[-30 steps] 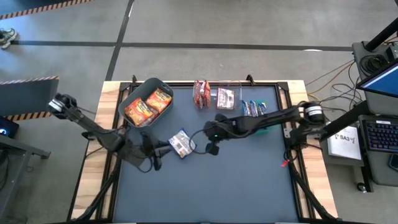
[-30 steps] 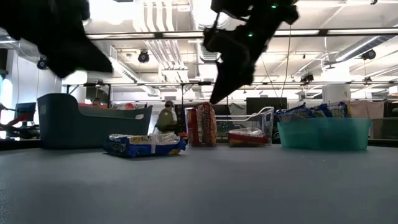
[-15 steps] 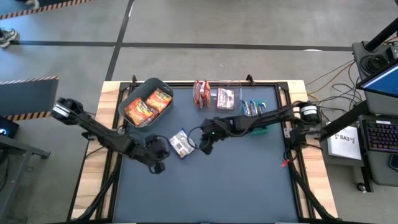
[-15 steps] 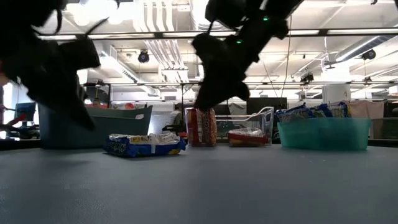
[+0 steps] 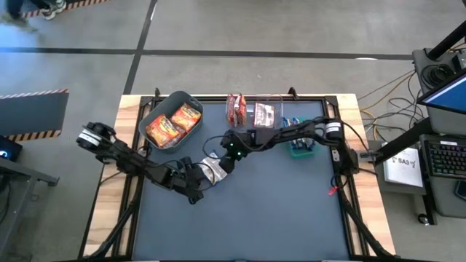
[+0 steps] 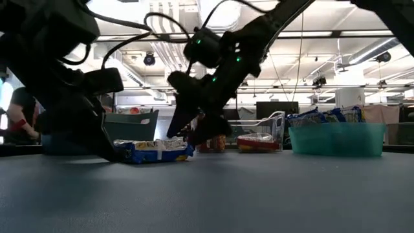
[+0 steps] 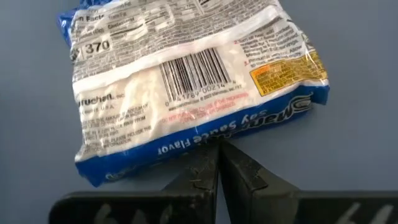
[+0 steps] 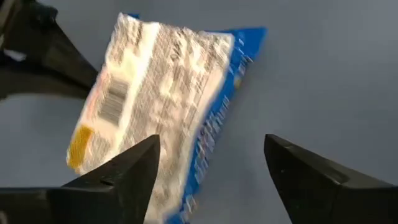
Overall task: Sort Maruchan noodles
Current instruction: Put the blue noodle pack into the transparent bin
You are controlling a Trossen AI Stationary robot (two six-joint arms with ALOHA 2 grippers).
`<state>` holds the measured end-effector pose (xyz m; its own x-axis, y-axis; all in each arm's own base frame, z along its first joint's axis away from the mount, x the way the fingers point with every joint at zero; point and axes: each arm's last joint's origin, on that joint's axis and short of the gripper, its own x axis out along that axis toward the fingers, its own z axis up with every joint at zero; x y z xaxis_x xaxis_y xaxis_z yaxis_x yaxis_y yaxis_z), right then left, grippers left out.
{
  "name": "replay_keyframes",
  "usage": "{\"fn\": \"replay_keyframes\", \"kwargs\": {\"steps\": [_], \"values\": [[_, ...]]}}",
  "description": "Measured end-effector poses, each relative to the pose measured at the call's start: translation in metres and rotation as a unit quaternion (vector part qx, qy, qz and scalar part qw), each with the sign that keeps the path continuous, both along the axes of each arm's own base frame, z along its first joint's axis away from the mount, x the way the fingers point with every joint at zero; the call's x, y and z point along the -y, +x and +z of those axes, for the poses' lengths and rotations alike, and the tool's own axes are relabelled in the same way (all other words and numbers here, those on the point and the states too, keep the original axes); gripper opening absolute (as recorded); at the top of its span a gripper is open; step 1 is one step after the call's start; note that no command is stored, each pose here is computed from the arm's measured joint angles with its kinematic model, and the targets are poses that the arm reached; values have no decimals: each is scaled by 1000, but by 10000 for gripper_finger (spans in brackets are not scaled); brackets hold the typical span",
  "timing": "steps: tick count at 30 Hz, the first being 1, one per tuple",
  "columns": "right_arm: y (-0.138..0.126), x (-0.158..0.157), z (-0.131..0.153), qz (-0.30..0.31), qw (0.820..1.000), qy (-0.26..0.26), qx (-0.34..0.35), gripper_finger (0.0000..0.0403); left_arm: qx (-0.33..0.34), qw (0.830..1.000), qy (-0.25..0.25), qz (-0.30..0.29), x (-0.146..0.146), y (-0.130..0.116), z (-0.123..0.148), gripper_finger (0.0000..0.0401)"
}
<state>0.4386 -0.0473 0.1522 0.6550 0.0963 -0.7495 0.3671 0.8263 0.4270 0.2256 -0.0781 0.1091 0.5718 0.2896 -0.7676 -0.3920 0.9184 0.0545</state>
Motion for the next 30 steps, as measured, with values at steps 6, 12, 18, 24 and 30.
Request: {"fn": "replay_keyframes", "kwargs": {"steps": [6, 12, 18, 24, 30], "values": [[16, 2, -16, 30, 999, 36, 11, 299, -11, 1000, 11, 7, -1, 8, -9, 0], [25, 1, -18, 67, 993, 81, 46, 310, -7, 1000, 10, 11, -1, 9, -10, 0], [25, -6, -3, 96, 988, 93, 77, 286, 4, 1000, 4, 11, -2, 8, -4, 0], [25, -9, 1, 100, 987, 91, 83, 211, 8, 1000, 4, 15, -2, 8, -3, 0], [26, -10, 2, 101, 987, 93, 84, 141, 16, 1000, 5, 18, -2, 9, -3, 0]]}}
